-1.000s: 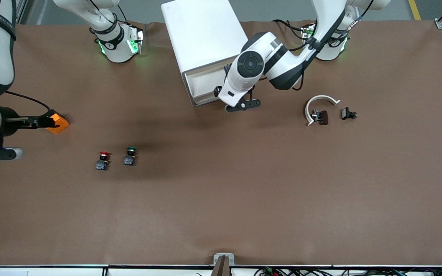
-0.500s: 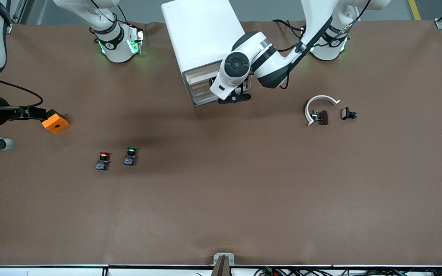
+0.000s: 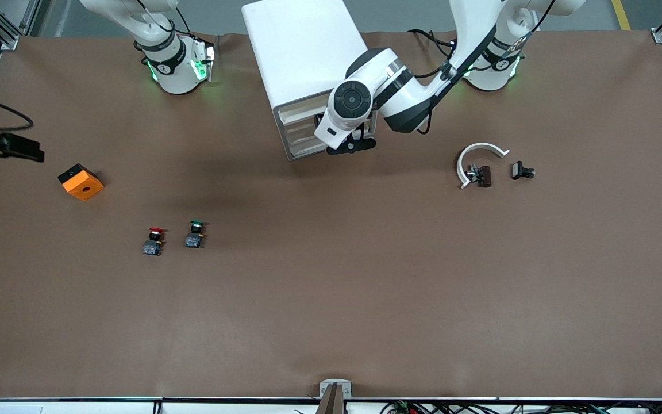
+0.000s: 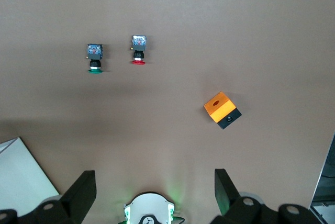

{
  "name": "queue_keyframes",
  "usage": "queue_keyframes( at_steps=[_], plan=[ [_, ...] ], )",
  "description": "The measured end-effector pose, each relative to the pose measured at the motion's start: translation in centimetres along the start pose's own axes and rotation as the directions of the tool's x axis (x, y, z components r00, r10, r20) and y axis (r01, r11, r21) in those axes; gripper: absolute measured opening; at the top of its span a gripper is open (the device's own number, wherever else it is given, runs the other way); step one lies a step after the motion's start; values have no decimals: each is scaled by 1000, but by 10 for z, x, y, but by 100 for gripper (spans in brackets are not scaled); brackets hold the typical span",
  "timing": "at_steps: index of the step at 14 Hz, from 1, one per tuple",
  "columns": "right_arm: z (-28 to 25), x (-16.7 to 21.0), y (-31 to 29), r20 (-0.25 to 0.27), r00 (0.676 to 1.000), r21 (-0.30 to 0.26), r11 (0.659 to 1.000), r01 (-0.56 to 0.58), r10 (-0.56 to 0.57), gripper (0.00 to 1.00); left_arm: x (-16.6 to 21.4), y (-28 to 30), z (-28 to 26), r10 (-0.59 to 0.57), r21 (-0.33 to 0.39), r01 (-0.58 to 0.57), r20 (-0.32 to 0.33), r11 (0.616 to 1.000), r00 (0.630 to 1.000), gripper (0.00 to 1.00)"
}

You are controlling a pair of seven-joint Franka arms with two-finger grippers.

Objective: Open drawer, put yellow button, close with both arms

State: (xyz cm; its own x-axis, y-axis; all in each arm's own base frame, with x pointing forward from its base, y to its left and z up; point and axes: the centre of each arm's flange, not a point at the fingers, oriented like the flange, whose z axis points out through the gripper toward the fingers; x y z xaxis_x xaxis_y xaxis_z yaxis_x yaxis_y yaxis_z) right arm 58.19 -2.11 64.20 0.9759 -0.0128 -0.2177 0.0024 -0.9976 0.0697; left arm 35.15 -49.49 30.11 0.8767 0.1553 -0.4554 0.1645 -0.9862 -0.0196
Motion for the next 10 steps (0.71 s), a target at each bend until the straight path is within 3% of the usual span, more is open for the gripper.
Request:
queue_keyframes(
  at_steps=[5, 10],
  plan=[
    [-17, -15, -6, -32, 999, 2, 1000, 14, -14, 100, -2, 6, -14, 6, -18, -6, -2, 1000, 1000, 100],
    [-20, -41, -2, -18, 1000, 7, 1000, 10, -10, 100, -4, 9, -18, 11, -20, -11, 1, 1000, 1000, 100]
  ],
)
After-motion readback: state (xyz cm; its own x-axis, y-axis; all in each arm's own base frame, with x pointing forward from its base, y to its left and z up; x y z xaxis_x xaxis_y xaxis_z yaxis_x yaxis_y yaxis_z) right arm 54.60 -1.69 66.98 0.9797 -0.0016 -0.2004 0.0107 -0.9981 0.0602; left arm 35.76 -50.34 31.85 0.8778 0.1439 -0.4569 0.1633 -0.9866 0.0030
